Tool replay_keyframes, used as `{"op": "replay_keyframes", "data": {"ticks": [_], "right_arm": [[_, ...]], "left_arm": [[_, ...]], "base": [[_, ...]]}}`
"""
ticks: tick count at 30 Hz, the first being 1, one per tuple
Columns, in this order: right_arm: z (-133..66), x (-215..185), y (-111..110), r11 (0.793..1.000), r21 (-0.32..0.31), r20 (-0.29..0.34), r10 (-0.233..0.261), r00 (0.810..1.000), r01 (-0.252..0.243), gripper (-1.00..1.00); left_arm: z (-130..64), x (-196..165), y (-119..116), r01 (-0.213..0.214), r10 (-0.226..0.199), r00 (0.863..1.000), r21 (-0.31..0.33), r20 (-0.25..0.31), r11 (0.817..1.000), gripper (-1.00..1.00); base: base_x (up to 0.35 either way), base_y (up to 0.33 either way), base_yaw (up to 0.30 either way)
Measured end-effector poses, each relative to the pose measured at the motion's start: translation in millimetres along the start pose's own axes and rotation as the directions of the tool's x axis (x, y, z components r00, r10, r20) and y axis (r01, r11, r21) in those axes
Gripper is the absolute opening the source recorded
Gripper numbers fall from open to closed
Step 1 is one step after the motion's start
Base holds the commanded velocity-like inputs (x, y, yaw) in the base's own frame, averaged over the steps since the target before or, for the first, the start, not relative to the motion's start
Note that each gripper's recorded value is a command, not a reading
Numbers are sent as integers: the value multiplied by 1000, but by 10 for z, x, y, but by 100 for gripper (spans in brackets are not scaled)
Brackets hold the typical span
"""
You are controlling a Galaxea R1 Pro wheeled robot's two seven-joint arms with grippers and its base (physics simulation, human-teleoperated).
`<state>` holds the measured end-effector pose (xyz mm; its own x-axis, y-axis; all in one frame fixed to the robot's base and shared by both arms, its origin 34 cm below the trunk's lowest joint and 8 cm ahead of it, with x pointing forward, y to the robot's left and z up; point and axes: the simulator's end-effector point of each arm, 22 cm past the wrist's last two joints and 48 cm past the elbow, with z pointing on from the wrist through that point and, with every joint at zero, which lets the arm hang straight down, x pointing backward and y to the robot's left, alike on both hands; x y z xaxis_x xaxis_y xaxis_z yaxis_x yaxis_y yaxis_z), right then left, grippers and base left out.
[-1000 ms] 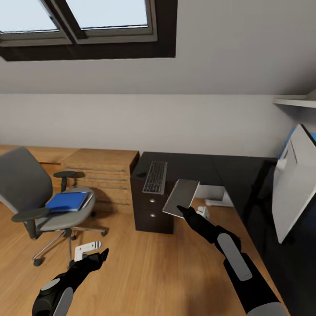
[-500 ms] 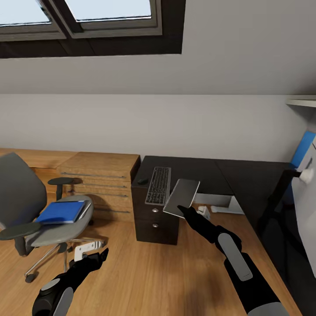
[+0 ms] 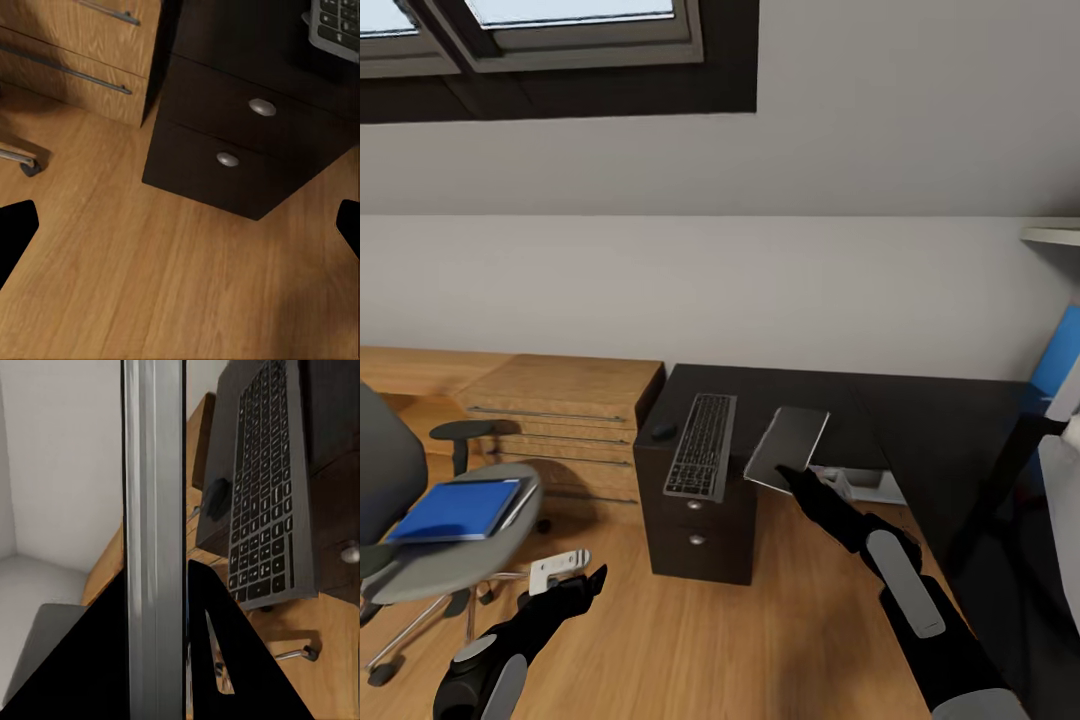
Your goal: In the bedroom, organize the workspace by keeping the computer under the desk, ensuring the monitor is on the desk, placing the keyboard on the desk next to the monitor, placing the mouse on the desk next to the keyboard, moving the folder from the swivel chair onto the desk next to the mouse, stacking the notebook on top of the folder with the pen on top of the notebook, and positioning the swivel chair next to the desk.
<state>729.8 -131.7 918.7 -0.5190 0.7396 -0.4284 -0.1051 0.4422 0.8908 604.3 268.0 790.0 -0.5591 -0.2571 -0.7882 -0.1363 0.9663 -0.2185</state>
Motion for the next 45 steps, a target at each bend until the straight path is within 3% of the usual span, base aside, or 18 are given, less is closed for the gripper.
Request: {"op": "replay_keyframes", "data": {"ticks": [5,6,8,11,12,14,25,35,41,45], "right_arm": [[-77,-238,-244,998,39,64,54,997,-56,-100],[-106,-324,-374,995,61,99,70,993,-77,-100],[-112,-389,-424,993,65,139,88,986,-97,-100],[-120,-511,-542,988,79,234,107,966,-129,-100],[-136,-584,-598,985,80,288,124,949,-153,-100],[-137,-601,-602,983,73,304,141,942,-171,-100],[-125,-621,-527,958,-1,322,272,907,-287,-100],[-107,-599,-501,949,-17,324,303,896,-315,-100],[-100,-571,-512,934,-33,320,348,881,-357,-100],[-105,-581,-524,933,-33,322,350,880,-359,-100]], "left_arm": [[-5,-28,-2,2,-2,1000,1,9,1000,100],[-8,-44,-1,2,-2,1000,1,13,1000,100],[-11,-51,0,3,-3,1000,1,15,1000,100],[-14,-61,6,3,-3,1000,1,17,1000,100],[-15,-68,10,4,-4,1000,0,19,1000,100],[-16,-69,11,4,-4,1000,0,19,1000,100],[-23,-95,201,29,-29,999,-35,19,999,100],[-25,-103,199,31,-30,999,-35,21,999,100],[-30,-104,202,31,-30,999,-35,21,999,100],[-28,-103,199,31,-30,999,-35,20,999,100]], "base": [[259,-219,0],[247,-140,0],[244,-42,0],[233,158,0],[209,245,0],[197,253,0],[30,38,0],[12,0,0],[299,59,0],[234,160,0]]}}
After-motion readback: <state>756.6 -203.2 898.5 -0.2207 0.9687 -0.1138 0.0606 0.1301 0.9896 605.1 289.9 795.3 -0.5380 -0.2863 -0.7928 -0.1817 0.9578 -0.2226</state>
